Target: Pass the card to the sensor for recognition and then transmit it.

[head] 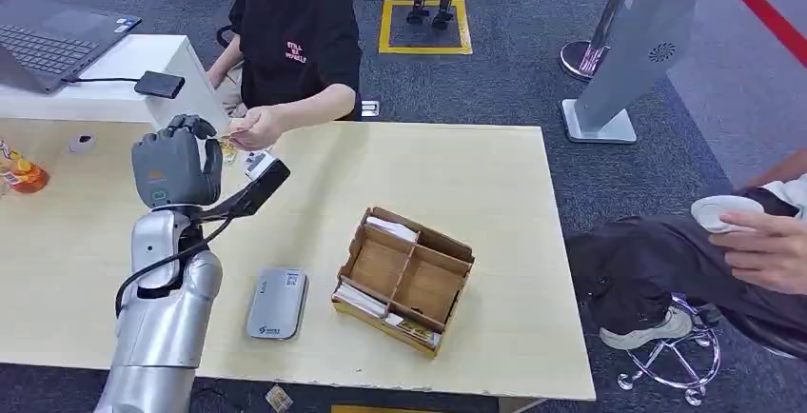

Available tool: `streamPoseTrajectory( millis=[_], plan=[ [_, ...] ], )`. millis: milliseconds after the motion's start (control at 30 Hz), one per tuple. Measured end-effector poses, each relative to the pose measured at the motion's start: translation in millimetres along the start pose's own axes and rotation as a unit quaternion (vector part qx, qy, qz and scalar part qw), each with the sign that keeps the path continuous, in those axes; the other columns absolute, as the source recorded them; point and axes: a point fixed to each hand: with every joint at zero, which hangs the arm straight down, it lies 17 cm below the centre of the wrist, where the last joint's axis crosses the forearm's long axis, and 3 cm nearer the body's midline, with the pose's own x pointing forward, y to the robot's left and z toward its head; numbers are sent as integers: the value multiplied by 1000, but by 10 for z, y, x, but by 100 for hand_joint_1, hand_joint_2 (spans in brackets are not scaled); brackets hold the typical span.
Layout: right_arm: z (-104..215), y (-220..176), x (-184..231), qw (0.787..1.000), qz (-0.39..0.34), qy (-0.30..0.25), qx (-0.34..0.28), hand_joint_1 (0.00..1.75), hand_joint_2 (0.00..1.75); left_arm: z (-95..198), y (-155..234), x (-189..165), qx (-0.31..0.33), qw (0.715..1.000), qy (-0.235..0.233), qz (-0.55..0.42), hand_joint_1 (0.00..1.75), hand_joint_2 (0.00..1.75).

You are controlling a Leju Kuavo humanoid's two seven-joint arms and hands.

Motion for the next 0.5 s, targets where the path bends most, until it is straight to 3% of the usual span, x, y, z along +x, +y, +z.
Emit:
streamPoseTrajectory(
  millis=[33, 200, 233, 400, 500],
  plan=[
    [0, 0, 3, 1000, 0, -1, 0, 0, 0, 2, -2, -2, 0, 1000, 0, 0, 0, 175],
    [0, 0, 4, 1000, 0, -1, 0, 0, 0, 24, -28, 15, -3, 1000, 3, 16, 0, 175],
    [0, 0, 5, 1000, -1, -1, 0, 0, 0, 34, -35, 25, -4, 1000, 3, 26, 0, 0],
    [0, 12, -11, 1000, -2, 0, 1, 0, 0, 161, -47, 126, -8, 991, 6, 136, 0, 0],
    [2, 32, -24, 1000, -6, 0, 2, 0, 0, 252, 84, 268, -2, 967, 6, 254, 0, 0]
  ],
)
